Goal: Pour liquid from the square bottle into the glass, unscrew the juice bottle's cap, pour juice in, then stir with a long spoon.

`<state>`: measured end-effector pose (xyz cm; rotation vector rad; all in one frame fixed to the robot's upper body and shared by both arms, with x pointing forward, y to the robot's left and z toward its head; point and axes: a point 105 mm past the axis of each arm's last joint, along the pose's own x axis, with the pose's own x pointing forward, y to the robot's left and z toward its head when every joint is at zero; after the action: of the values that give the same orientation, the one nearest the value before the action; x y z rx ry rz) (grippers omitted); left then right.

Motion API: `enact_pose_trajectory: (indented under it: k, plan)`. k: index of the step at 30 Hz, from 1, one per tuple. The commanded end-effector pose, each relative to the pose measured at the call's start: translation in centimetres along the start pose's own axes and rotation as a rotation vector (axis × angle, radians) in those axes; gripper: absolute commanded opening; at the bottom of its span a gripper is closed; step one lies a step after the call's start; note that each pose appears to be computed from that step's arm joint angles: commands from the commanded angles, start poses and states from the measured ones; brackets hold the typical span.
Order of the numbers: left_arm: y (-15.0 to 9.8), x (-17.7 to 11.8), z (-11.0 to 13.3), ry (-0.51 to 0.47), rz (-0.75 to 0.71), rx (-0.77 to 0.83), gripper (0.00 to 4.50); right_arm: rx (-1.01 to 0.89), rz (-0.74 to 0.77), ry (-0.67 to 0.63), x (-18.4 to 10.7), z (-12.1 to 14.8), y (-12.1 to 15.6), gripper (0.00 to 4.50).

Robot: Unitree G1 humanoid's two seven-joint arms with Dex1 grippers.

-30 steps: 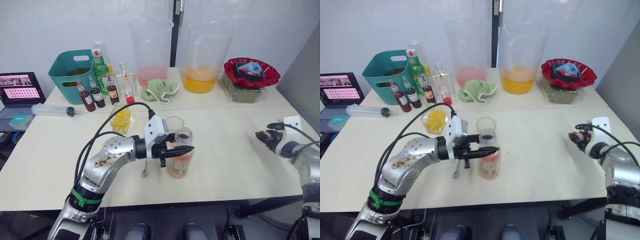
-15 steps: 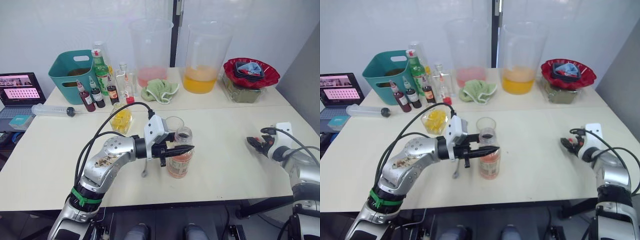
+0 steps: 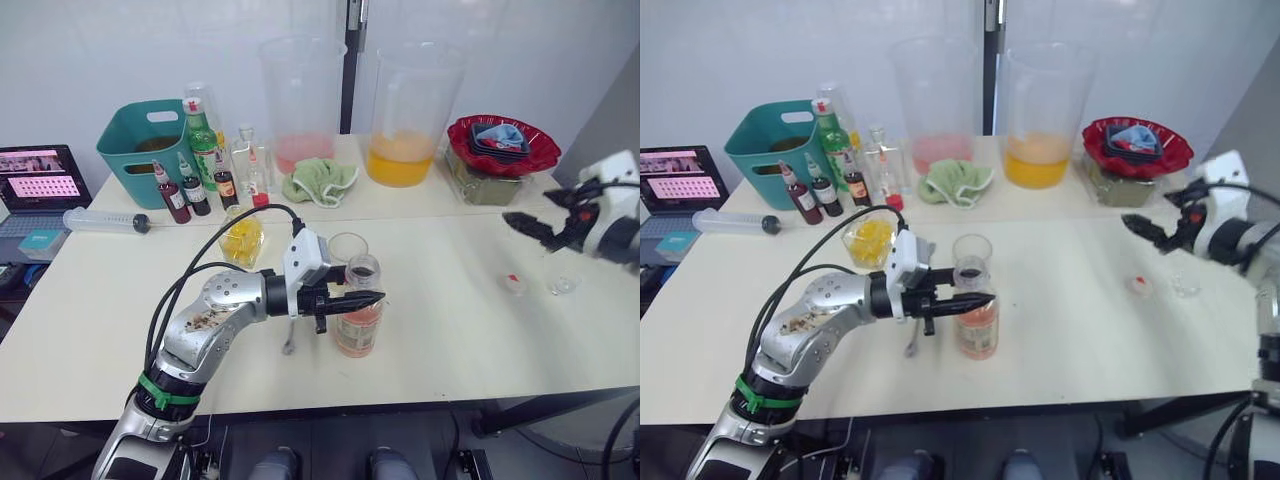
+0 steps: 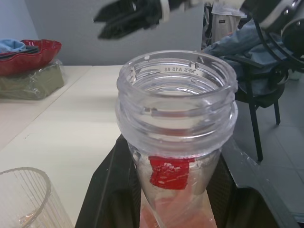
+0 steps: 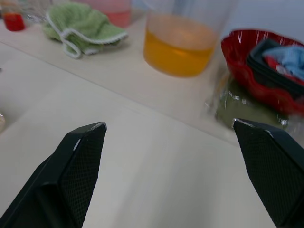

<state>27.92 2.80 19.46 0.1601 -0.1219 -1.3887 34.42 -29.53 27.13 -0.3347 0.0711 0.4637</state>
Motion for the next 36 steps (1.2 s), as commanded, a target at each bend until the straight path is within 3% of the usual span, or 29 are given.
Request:
enact_pose_trajectory:
  k: [1, 3, 7, 13, 23, 29, 36]
  plan:
    - [0.7, -1.4, -1.0, 0.071, 0.031, -0.043, 1.37, -0.034, 0.235, -0.076, -1.4, 3.0, 3.4, 4.49]
    - [0.7, -1.8, -0.6, 0.073, 0.035, -0.041, 1.37, -0.023, 0.354, -0.081, -2.1, 3.2, 5.3, 4.49]
    - [0.6, -3.2, -0.1, 0.083, 0.052, -0.042, 1.37, -0.032, 0.429, -0.012, -2.4, 1.7, 7.0, 4.49]
    - [0.9, -5.6, 2.0, 0.071, 0.123, -0.034, 1.37, 0.026, 0.579, -0.058, -2.3, 2.3, 10.1, 4.49]
    - [3.1, -9.4, 5.9, 0.092, 0.263, 0.051, 1.37, 0.034, 0.641, -0.111, -1.1, 2.7, 11.8, 4.49]
    - [5.7, -8.6, 7.2, 0.066, 0.336, 0.164, 1.37, 0.037, 0.616, -0.139, -0.9, 2.8, 12.6, 4.49]
    - [9.0, -6.5, 7.0, 0.081, 0.415, 0.312, 1.37, 0.045, 0.561, -0.148, -1.6, 2.4, 13.2, 4.49]
